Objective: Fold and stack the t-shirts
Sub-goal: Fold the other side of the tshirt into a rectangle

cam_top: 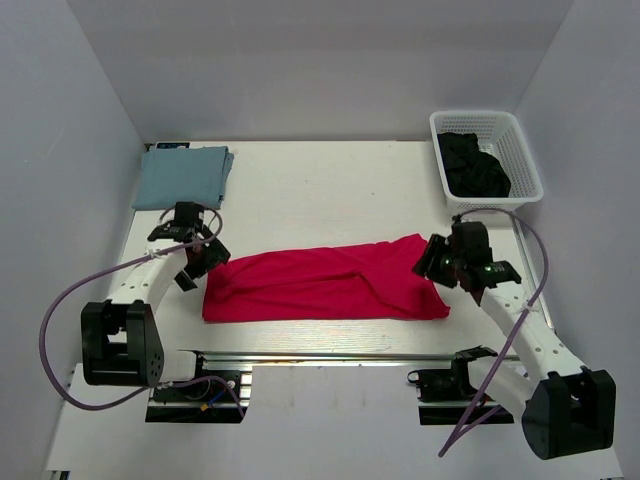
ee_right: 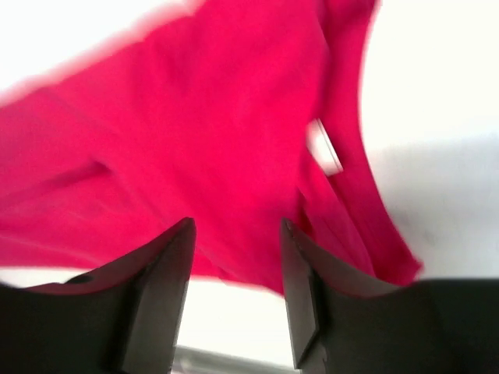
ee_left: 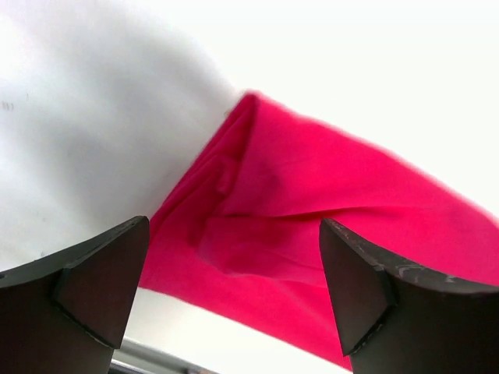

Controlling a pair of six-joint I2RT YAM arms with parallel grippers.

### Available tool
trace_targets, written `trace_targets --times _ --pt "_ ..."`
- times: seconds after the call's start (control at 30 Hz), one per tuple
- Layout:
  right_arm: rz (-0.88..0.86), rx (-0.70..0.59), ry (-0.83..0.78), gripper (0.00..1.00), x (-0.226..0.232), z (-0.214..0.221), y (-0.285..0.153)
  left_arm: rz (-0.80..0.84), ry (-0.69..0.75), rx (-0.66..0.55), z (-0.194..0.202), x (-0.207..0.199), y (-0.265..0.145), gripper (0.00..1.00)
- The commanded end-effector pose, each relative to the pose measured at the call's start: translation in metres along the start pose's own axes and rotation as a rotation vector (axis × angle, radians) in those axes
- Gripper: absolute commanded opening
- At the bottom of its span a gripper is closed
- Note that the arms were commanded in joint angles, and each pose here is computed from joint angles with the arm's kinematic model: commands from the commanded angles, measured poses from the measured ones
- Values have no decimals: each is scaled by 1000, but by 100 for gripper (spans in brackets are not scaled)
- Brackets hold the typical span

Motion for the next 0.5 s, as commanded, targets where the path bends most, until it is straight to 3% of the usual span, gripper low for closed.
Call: trace_targets --times 0.0,0.13,0.17,0.33,0.47 --pt "-114 -145 -92 58 31 -36 -8 72 -13 -130 -29 -11 -21 100" --pt "-186 -157 -116 72 45 -44 -4 270 56 -175 -41 -40 -19 100" --pt "-221 -105 -115 90 48 -37 0 334 78 -156 -40 -49 -17 100" --pt "-254 17 -89 90 47 -19 23 394 186 -12 -15 -61 0 100" --pt "-274 65 -112 90 50 -13 31 160 200 51 2 -31 -2 100"
Point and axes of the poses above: each gripper's point midway between its finger pads, its own y axis out along the fingers, its own x axis along the line the jaws close on, z = x × y, the point moved 6 cm from there along -y, back along the fingers, and after that the axes turned 15 degrees about y, right-handed, at the moved point
